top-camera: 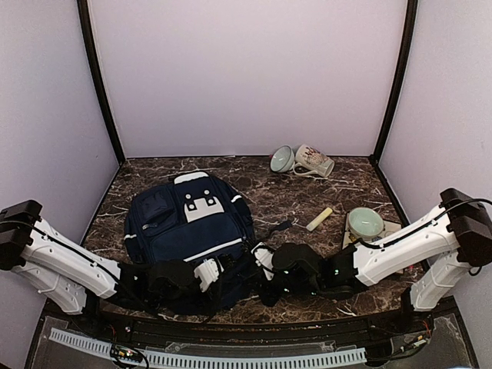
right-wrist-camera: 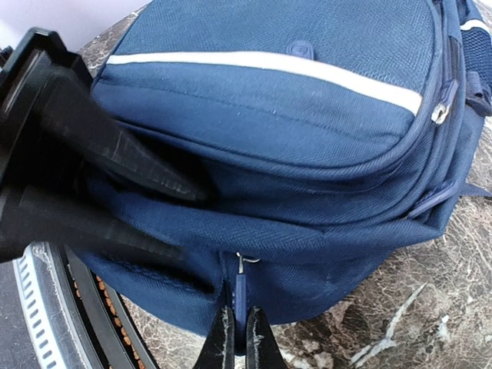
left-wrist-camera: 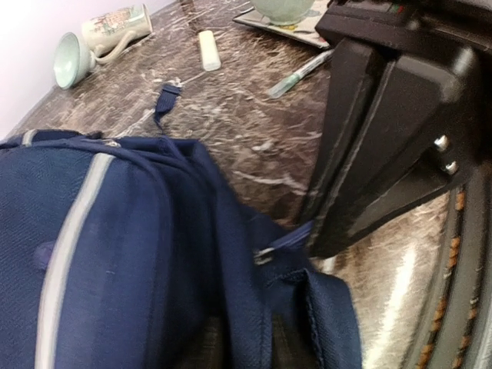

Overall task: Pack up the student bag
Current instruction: Hold the largest pocket of the student bag, then zip the student bag into the largest pocket of the bag.

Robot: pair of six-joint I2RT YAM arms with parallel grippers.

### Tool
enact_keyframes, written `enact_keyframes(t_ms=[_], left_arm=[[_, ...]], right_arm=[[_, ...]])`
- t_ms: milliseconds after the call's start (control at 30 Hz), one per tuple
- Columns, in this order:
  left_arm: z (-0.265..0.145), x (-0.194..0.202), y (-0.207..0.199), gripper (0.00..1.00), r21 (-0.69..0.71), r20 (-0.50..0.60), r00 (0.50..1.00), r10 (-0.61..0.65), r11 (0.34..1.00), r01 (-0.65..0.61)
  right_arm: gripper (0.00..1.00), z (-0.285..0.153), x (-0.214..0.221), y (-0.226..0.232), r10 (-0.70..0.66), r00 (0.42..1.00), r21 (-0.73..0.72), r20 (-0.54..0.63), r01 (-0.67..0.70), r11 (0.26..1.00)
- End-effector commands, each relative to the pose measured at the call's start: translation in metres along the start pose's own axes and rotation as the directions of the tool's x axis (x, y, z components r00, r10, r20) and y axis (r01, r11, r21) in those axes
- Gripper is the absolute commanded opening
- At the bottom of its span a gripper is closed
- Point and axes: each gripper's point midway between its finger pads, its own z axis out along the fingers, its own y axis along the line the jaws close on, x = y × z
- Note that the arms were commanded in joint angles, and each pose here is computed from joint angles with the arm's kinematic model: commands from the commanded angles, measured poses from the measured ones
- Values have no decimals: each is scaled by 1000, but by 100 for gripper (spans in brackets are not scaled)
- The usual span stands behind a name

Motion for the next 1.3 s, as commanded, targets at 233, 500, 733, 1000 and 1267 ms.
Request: enact_keyframes(t_ms=[233, 500, 733, 1000, 1267], left_arm=[[-8, -13, 2, 0, 10, 41, 999, -15, 1000, 15], [-22, -13, 7, 0, 16, 55, 998, -38, 999, 37], [-32, -19, 6, 0, 47, 91, 994, -54, 998, 50], [-35, -20, 2, 0, 77, 95, 993, -65, 995, 58], [-37, -21, -3, 0, 110, 92, 993, -70, 992, 59]], right_arm=[[0, -7, -15, -17, 36, 996, 49, 77, -40, 998], [0, -2, -12, -59, 94, 992, 128, 81, -104, 986], [0, 3, -19, -86, 129, 987, 163, 98, -144, 976], [0, 16, -15, -108, 150, 986, 194, 78, -163, 967], [0, 18, -19, -119, 160, 983, 201, 91, -176, 964]])
